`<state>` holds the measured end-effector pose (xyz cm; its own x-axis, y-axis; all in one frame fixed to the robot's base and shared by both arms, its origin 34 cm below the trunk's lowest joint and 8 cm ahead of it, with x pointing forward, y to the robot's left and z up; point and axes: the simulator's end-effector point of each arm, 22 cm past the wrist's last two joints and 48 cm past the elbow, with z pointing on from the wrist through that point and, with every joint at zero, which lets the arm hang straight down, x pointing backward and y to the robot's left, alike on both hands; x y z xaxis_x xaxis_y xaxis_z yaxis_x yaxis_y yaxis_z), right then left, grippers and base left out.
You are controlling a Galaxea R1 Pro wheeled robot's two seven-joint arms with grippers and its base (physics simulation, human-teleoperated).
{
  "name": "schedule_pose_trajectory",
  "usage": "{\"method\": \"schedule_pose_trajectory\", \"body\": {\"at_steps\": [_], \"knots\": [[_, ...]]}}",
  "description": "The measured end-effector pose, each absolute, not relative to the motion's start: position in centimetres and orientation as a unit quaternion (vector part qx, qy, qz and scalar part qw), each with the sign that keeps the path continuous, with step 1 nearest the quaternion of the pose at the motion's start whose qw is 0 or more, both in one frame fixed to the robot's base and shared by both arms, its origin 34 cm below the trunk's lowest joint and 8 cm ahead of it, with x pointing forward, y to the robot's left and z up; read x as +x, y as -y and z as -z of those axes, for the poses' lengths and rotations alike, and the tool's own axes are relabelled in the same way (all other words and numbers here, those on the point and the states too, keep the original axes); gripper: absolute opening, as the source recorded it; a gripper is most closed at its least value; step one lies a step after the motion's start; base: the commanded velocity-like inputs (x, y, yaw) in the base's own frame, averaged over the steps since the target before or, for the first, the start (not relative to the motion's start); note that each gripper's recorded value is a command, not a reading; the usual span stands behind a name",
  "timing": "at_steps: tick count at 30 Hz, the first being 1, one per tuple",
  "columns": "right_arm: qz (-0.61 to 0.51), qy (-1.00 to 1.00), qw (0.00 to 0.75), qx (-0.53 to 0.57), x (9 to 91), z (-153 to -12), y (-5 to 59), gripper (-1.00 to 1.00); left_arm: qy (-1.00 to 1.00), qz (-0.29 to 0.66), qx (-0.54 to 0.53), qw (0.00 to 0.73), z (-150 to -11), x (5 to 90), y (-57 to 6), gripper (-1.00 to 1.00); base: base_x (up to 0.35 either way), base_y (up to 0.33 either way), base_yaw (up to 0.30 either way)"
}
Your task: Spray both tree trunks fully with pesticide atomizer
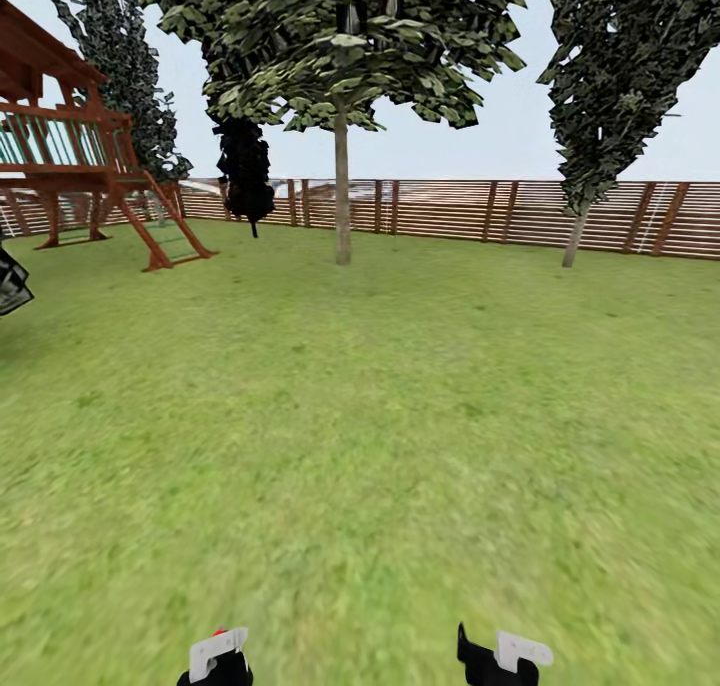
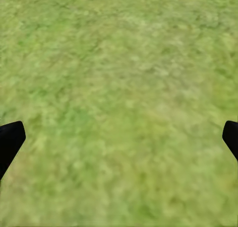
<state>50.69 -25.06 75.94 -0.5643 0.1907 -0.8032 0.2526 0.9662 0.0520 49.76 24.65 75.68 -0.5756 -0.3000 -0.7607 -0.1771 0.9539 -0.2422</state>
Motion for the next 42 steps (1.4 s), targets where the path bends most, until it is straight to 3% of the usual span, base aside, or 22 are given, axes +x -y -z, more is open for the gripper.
{"method": "schedule_pose_trajectory", "body": {"at_steps": [42], "knots": [[0.035, -0.883, 0.447, 0.137, 50.58, -75.83, 25.57, 1.00, -0.884, 0.071, -0.135, 0.441, -75.76, 49.83, -24.58, -1.00, 0.339, 0.000, 0.000]]}}
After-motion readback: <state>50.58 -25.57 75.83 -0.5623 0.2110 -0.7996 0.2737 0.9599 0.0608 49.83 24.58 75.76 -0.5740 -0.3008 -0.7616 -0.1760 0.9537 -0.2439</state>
